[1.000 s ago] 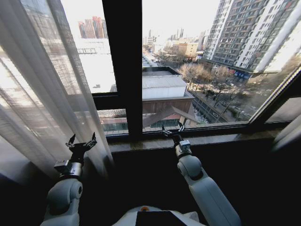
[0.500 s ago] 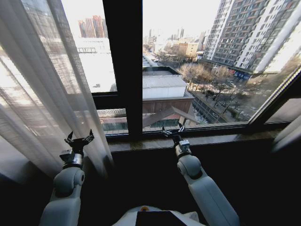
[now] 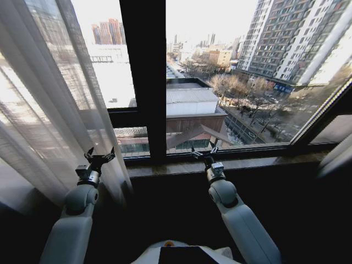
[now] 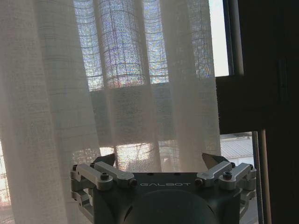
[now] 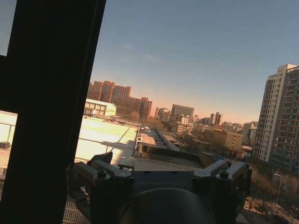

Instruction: Open the curtains by pulling them apart, changing their state from closed to fully open.

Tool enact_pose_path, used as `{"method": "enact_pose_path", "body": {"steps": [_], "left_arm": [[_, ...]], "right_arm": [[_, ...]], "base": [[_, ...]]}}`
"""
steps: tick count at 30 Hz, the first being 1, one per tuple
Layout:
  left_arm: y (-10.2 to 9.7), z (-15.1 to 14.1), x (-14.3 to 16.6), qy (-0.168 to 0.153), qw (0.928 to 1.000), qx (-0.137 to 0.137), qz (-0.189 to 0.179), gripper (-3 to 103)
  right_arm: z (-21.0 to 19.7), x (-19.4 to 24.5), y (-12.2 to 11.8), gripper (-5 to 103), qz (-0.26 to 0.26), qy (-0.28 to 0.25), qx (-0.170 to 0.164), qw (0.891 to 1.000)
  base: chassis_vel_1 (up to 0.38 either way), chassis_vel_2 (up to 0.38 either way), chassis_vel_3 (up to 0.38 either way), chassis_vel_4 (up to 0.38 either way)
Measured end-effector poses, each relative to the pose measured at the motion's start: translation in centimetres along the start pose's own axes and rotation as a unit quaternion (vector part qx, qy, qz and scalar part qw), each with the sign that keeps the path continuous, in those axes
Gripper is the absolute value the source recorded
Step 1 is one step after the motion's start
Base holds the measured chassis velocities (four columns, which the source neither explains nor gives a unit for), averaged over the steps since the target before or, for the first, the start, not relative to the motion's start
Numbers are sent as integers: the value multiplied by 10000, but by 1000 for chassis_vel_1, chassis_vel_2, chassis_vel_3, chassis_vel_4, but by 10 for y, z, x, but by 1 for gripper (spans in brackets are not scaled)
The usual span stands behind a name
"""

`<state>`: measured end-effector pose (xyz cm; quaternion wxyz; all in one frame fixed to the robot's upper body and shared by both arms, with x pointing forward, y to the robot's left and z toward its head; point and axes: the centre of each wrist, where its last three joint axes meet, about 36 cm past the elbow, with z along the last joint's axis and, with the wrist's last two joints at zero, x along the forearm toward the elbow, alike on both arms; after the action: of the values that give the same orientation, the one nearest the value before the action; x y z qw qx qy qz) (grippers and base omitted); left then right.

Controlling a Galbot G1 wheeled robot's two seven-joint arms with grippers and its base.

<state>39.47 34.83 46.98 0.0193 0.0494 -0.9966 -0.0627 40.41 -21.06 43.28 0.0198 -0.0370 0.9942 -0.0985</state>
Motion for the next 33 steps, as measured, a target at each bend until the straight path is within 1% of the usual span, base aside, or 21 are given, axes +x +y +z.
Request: {"method": "enact_pose_path", "body": {"steps": [2, 3, 5, 7, 9, 12, 14, 15, 16, 17, 20, 23, 24, 25, 26, 27, 29, 30, 33], "left_arm": [[0, -2, 1, -20, 9999, 25, -115, 100], [0, -2, 1, -20, 9999, 25, -115, 100], [-2, -4, 1, -31, 9995, 83, -306, 100], [-2, -4, 0, -37, 9993, 96, -362, 100], [0, -5, -5, -55, 9986, 127, -513, 100], [4, -8, -9, -72, 9986, 107, -522, 100], [7, -9, -11, -68, 9991, 75, -414, 100], [9, -10, -12, -43, 9998, 19, -181, 100], [9, -10, -12, -43, 9998, 19, -181, 100], [10, -10, -12, -26, 9999, 0, -100, 100], [12, -9, -11, 62, 9997, -40, 228, 100], [14, -9, -10, 72, 9995, -59, 309, 100], [16, -10, -10, 81, 9992, -80, 392, 100], [27, -10, -12, 111, 9974, -135, 705, 100], [32, -10, -14, 119, 9961, -145, 860, 100], [33, -10, -15, 124, 9957, -147, 906, 100], [36, -10, -18, 162, 9934, -185, 1121, 100], [36, -10, -18, 162, 9934, -185, 1121, 100], [35, -8, -21, 191, 9911, -239, 1295, 100]], "right_arm": [[1, -1, 0, 100, 3, 2, 1, 10000], [1, -1, 0, 100, 3, 2, 1, 10000], [1, -2, 0, 100, -2, -8, -8, 10000], [1, -2, 1, 100, -9, -9, -13, 10000], [1, -2, 2, 100, -25, -10, -16, 10000], [1, -2, 2, 100, -27, -13, -11, 10000], [1, -2, 1, 100, -22, -16, -8, 10000], [1, -2, 1, 100, -20, -19, -6, 10000], [1, -2, 1, 100, -20, -19, -6, 10000], [1, -2, 1, 100, -20, -21, -6, 10000], [1, -1, -1, 100, -1, -26, -3, 10000], [2, 0, -2, 100, 10, -23, 0, 10000], [3, 1, -2, 100, 19, -17, 3, 10000], [7, 4, -3, 100, 26, -19, -8, 10000], [10, 7, -3, 100, 23, -18, -21, 10000], [11, 7, -3, 100, 22, -17, -26, 10000], [13, 8, -3, 100, 27, -32, -35, 10000], [13, 8, -3, 100, 27, -32, -35, 10000], [12, 7, -4, 100, 36, -58, -27, 10000]], "base": [[0, 0, 0, 0], [0, 0, 0, 0], [0, 0, 0, 0], [0, 0, 0, 0], [0, 0, 0, 0], [0, 0, 0, 0], [0, 0, 0, 0], [0, 0, 0, 0], [0, 0, 0, 0], [0, 0, 0, 0], [0, 0, 0, 0], [0, 0, 0, 0], [0, 0, 0, 0], [0, 0, 0, 0], [0, 0, 0, 0], [0, 0, 0, 0], [0, 0, 0, 0], [0, 0, 0, 0], [0, 0, 0, 0]]}}
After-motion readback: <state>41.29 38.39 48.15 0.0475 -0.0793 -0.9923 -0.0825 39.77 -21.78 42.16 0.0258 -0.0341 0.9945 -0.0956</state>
